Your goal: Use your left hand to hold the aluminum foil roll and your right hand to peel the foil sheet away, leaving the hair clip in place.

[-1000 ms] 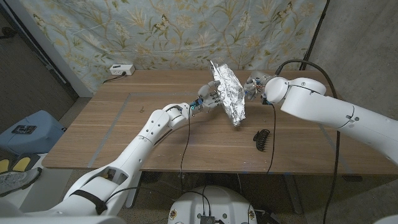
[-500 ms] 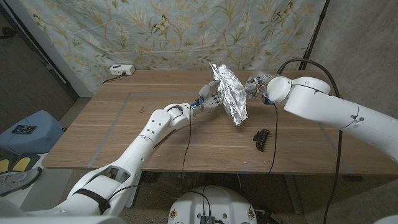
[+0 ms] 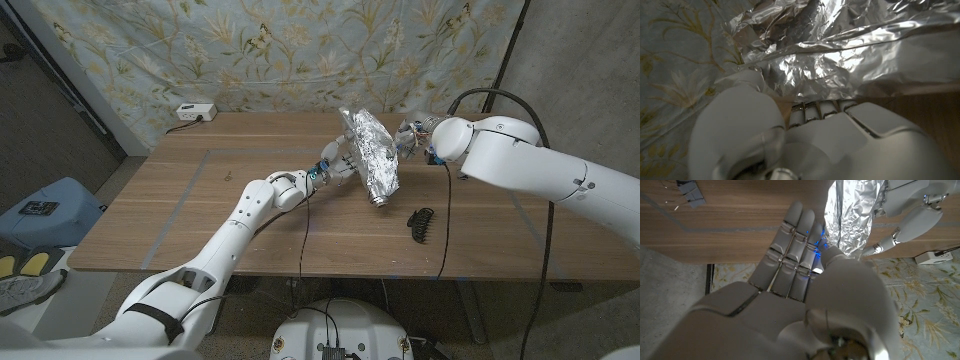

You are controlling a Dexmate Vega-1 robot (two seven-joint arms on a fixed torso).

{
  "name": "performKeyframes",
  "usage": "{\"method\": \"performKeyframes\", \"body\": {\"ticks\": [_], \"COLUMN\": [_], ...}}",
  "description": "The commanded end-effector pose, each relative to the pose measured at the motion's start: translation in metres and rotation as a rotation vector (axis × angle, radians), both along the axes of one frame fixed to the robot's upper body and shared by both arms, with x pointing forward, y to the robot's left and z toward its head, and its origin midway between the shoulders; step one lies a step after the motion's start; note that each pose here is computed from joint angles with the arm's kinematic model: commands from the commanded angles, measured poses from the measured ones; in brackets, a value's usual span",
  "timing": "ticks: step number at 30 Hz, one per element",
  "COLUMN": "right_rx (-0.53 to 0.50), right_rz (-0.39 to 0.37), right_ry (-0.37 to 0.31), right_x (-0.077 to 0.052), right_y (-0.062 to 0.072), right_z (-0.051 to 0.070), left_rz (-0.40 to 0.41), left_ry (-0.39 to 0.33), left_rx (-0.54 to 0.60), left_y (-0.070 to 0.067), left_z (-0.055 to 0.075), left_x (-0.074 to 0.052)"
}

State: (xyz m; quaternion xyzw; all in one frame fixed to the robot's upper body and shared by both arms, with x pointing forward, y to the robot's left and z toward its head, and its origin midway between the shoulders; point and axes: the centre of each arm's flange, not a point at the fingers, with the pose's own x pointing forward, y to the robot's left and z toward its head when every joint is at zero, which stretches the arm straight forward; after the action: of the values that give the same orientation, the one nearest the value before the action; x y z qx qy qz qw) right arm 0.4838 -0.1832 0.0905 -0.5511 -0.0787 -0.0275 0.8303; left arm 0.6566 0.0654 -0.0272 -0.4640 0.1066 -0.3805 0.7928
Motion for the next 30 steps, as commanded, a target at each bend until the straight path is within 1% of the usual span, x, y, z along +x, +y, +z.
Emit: {"method": "performKeyframes", "body": {"ticks": [1,10,14,23,30], "right_rx": [-0.024,-0.032,-0.035,-0.017,-0.017], "right_rz": [0.002,0.012,0.009,0.021,0.021], "right_ry": [0.035,0.056,0.063,0.073,0.081], "right_x": [-0.007,-0.009,-0.010,-0.011,-0.013], "right_y": [-0.001,-0.002,-0.004,-0.012,-0.017], "right_z": [0.005,0.008,0.010,0.013,0.017], "left_rz": [-0.068,-0.092,-0.106,-0.107,-0.128], "left_ry": [0.039,0.042,0.028,0.018,0.022], "left_rx": [-0.048,-0.052,-0.044,-0.011,-0.004], "left_y": [-0.009,-0.013,-0.014,-0.016,-0.019], "left_z": [-0.009,-0.010,-0.009,-0.005,-0.005], "left_x": [0.003,0.005,0.006,0.005,0.004]}}
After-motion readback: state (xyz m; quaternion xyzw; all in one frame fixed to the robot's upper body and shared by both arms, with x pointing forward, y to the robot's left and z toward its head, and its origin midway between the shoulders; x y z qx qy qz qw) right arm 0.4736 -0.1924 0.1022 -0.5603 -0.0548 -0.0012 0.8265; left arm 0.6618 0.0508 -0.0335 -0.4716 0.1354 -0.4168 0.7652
